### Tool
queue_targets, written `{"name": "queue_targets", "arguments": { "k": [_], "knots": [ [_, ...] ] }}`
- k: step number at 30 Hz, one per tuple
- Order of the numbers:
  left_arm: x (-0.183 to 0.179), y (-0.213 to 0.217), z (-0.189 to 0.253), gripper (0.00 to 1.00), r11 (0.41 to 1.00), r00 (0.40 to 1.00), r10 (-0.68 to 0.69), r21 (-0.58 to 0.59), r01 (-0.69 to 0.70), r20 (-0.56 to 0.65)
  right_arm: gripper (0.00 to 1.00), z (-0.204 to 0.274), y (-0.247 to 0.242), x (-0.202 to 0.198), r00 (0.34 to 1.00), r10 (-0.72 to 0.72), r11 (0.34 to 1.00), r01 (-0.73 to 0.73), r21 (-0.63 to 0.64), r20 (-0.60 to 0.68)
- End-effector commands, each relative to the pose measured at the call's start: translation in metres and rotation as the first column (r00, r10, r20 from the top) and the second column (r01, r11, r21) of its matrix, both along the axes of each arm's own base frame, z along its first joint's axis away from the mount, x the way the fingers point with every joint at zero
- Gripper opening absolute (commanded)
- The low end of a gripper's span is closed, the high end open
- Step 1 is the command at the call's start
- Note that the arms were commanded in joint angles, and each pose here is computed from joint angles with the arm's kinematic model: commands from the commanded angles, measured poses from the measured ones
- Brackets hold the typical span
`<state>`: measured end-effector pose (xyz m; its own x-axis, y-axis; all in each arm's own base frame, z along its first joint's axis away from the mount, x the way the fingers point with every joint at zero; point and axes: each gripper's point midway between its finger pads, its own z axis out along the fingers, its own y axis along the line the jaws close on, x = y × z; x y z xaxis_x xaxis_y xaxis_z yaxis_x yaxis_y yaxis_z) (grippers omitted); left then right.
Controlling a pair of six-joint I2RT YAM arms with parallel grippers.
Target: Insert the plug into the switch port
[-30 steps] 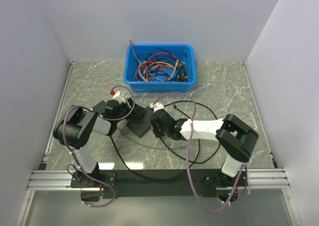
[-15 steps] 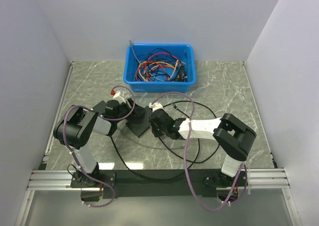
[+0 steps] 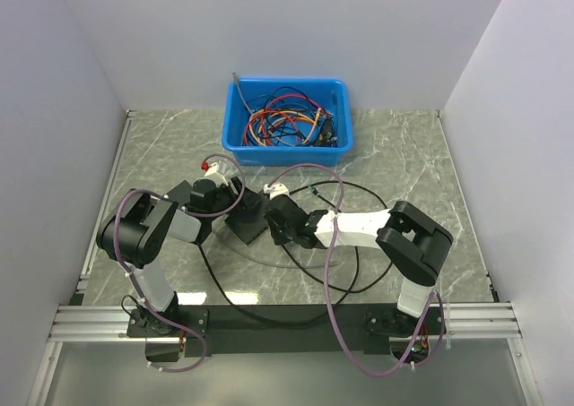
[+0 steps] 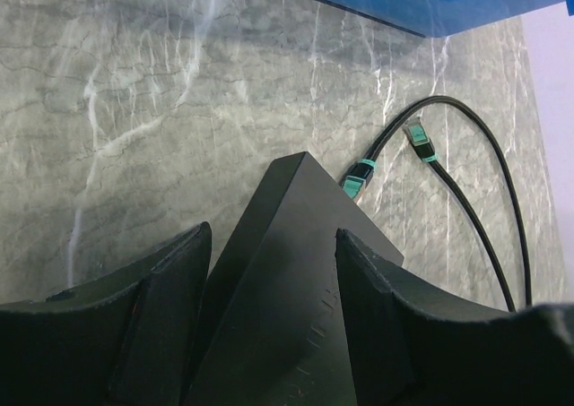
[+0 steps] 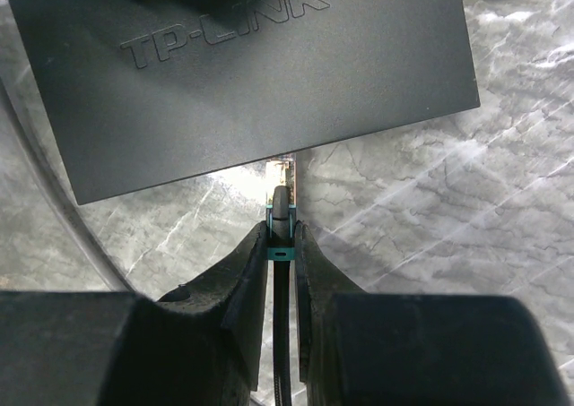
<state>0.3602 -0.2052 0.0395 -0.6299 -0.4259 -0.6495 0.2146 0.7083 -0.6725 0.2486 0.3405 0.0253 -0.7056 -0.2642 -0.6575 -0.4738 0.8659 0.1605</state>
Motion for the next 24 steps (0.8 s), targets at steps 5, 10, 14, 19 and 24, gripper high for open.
{"name": "queue_targets", "arguments": {
  "k": [5, 10, 14, 19, 24],
  "knots": [
    [-0.01, -0.008, -0.013, 0.63, 0.998, 0.998, -0.042, 0.053, 0.044, -0.039, 0.0, 0.011, 0.008, 0.023, 0.996, -0.045, 0.999, 0.047, -0.017, 0.076],
    [-0.011, -0.013, -0.015, 0.63, 0.995, 0.997, -0.065, 0.068, 0.068, -0.039, 0.0, 0.009, 0.011, 0.025, 0.996, -0.042, 0.999, 0.045, -0.027, 0.076],
    [-0.013, -0.019, -0.019, 0.63, 0.992, 0.995, -0.094, 0.085, 0.098, -0.044, 0.0, 0.009, 0.017, 0.025, 0.997, -0.025, 0.999, 0.028, -0.039, 0.078],
    [-0.015, -0.024, -0.025, 0.62, 0.987, 0.99, -0.131, 0.087, 0.135, -0.051, 0.0, 0.015, 0.028, 0.023, 0.996, 0.015, 0.999, -0.012, -0.032, 0.089],
    [-0.016, -0.028, -0.029, 0.62, 0.978, 0.983, -0.176, 0.105, 0.18, -0.045, 0.0, 0.021, 0.03, 0.02, 0.994, 0.04, 0.999, -0.038, -0.029, 0.099]
  ]
}}
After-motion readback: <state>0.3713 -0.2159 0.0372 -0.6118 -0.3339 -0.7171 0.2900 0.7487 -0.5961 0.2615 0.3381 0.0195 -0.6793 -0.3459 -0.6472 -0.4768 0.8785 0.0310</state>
